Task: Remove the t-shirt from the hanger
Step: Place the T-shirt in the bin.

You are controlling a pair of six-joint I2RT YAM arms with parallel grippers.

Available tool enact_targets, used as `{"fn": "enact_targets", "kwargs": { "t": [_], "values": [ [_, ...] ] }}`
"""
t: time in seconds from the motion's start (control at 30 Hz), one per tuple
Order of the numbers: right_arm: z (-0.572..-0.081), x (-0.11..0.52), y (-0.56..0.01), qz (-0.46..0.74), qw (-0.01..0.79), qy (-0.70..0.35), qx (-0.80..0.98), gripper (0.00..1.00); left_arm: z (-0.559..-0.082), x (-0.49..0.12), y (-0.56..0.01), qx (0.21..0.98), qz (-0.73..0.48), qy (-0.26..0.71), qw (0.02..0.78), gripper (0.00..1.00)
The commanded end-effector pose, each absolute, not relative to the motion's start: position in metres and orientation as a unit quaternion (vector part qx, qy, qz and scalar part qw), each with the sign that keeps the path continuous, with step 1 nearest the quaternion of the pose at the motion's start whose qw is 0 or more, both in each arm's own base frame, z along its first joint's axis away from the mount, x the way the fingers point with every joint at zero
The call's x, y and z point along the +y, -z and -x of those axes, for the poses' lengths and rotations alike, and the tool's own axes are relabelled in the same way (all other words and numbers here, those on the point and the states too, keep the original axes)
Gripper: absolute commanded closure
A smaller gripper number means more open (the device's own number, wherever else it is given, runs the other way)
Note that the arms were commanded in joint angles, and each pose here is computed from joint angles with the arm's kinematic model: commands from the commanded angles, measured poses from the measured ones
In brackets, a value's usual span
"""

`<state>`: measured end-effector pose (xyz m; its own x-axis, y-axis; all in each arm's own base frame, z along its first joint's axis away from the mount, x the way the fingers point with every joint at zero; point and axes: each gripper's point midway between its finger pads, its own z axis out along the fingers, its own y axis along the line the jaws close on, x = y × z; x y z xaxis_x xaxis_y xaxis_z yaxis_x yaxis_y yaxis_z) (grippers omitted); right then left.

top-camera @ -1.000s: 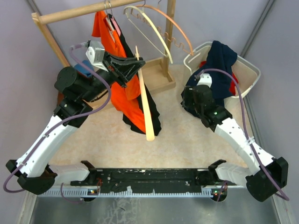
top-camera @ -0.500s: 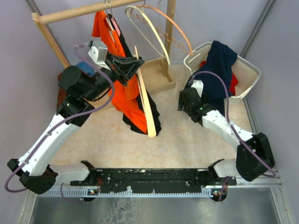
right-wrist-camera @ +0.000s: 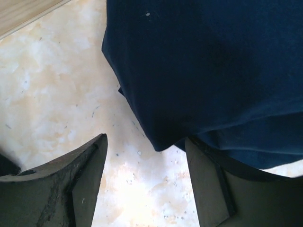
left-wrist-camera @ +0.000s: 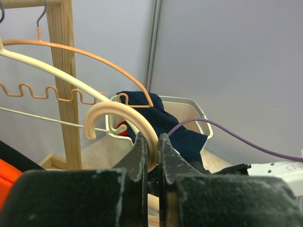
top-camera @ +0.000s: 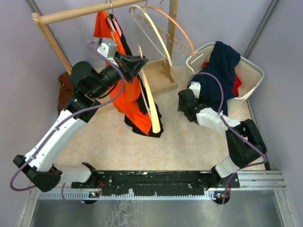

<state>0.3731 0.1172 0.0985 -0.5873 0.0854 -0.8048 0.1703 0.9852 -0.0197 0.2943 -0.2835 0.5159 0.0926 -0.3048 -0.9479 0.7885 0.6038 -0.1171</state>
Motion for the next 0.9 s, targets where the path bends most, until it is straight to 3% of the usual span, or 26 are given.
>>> {"fn": "enact_targets", "kwargs": {
  "t": [0.0, 0.1, 0.2, 0.37, 0.63, 0.87],
  "values": [
    [-0.397, 0.118, -0.108, -0.104, 0.491, 0.054, 0.863, 0.36, -0.288, -0.275, -0.544, 0.522, -0.215, 0.394, 0.726, 1.0],
    [-0.399, 0.117, -0.1, -0.108, 0.488, 0.062, 0.864, 0.45, -0.289, -0.273, -0.543, 0.522, -0.215, 0.394, 0.725, 1.0],
    [-0.4, 0.111, -0.097, -0.117, 0.497, 0.073, 0.857, 0.6, -0.29, -0.273, -0.543, 0.524, -0.214, 0.395, 0.724, 1.0],
    [-0.401, 0.103, -0.106, -0.127, 0.514, 0.086, 0.844, 1.0, -0.289, -0.272, -0.543, 0.524, -0.214, 0.398, 0.722, 1.0],
    [-0.373, 0.088, -0.162, -0.149, 0.565, 0.045, 0.81, 1.0, -0.292, -0.266, -0.545, 0.528, -0.21, 0.391, 0.725, 1.0],
    [-0.349, 0.069, -0.285, -0.14, 0.657, 0.02, 0.74, 1.0, -0.288, -0.264, -0.549, 0.523, -0.208, 0.395, 0.726, 1.0]
  ]
}}
